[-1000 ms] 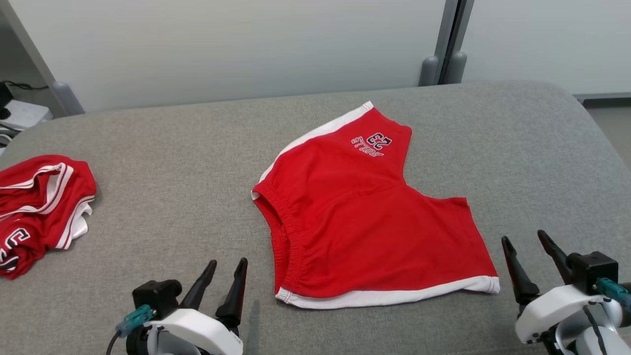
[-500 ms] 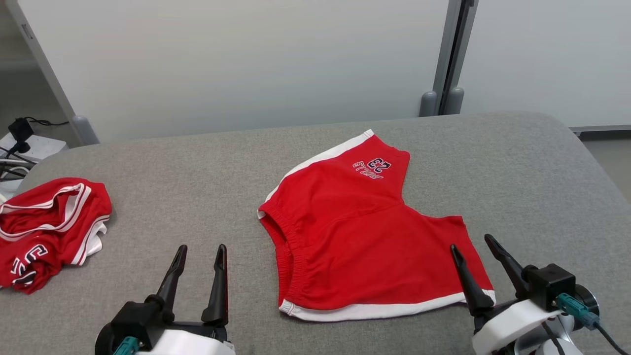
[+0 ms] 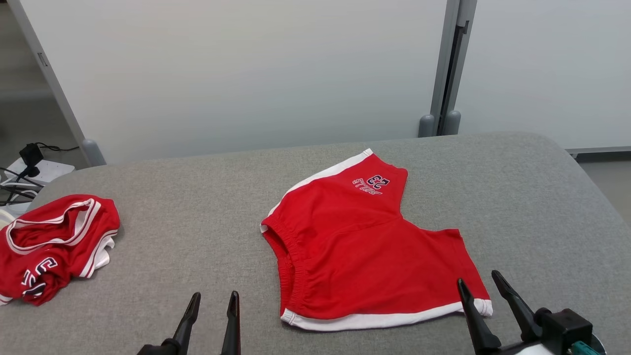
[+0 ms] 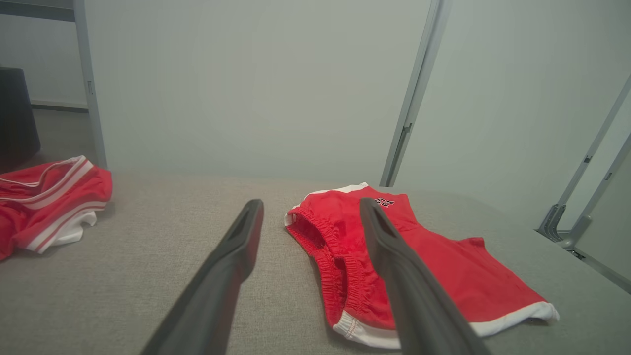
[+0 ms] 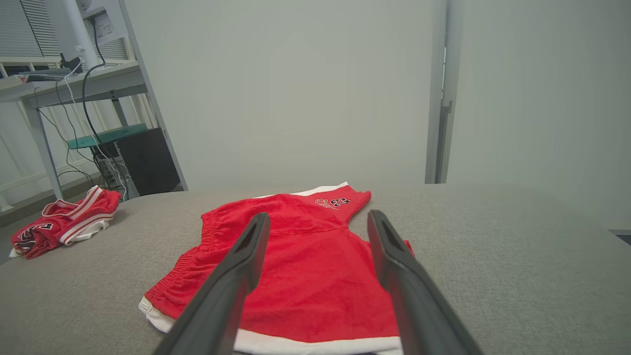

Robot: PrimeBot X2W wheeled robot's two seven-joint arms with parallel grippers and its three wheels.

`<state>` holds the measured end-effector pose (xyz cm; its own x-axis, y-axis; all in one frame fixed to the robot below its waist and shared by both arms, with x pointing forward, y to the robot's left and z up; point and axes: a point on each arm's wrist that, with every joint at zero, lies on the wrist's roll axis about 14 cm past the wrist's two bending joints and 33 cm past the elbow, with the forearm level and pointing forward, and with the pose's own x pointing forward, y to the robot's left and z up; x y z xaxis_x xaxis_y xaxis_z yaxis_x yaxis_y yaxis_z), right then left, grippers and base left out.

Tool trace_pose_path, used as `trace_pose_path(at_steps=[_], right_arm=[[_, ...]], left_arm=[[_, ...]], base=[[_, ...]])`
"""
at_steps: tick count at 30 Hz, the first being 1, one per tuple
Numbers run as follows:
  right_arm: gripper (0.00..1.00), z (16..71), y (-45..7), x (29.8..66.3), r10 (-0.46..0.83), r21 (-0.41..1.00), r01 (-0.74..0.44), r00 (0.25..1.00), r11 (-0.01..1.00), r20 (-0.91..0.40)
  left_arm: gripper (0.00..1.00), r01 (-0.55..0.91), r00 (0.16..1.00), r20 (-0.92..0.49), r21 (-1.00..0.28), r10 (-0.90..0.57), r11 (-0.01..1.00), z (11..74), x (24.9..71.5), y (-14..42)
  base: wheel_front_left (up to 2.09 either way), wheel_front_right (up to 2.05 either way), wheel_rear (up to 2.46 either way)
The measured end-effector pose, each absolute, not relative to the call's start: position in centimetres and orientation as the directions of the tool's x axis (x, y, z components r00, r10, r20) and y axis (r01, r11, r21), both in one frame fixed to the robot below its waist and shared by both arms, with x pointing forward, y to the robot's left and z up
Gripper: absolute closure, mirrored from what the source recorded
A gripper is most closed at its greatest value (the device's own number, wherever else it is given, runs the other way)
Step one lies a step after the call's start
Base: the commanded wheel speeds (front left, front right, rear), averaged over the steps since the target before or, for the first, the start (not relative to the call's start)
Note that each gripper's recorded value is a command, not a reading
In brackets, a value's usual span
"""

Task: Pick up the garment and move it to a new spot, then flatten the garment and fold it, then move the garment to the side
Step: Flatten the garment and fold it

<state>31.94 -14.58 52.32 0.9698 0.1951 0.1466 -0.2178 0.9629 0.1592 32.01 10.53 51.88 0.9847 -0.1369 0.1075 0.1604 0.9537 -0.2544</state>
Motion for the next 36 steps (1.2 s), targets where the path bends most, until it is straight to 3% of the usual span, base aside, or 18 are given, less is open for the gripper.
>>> trace_pose_path(at_steps=[9,23,36], right_arm=[[0.0,51.1,-16.3,31.1,0.136,0.175,-0.155,0.984,0.972,0.116],[0.0,50.5,-16.0,31.3,0.147,0.174,-0.162,0.985,0.971,0.093],[0.0,49.4,-16.1,32.7,0.157,0.168,-0.163,0.987,0.972,0.047]], left_arm=[[0.0,0.181,0.983,0.065,-0.225,-0.17,0.957,50.5,31.3,9.7],[0.0,0.194,0.981,0.021,-0.208,-0.194,0.959,49.0,31.2,9.1],[0.0,0.378,0.915,-0.124,-0.072,-0.384,0.923,44.6,33.0,4.8]], base=[[0.0,0.0,0.0],[0.0,0.0,0.0],[0.0,0.0,0.0]])
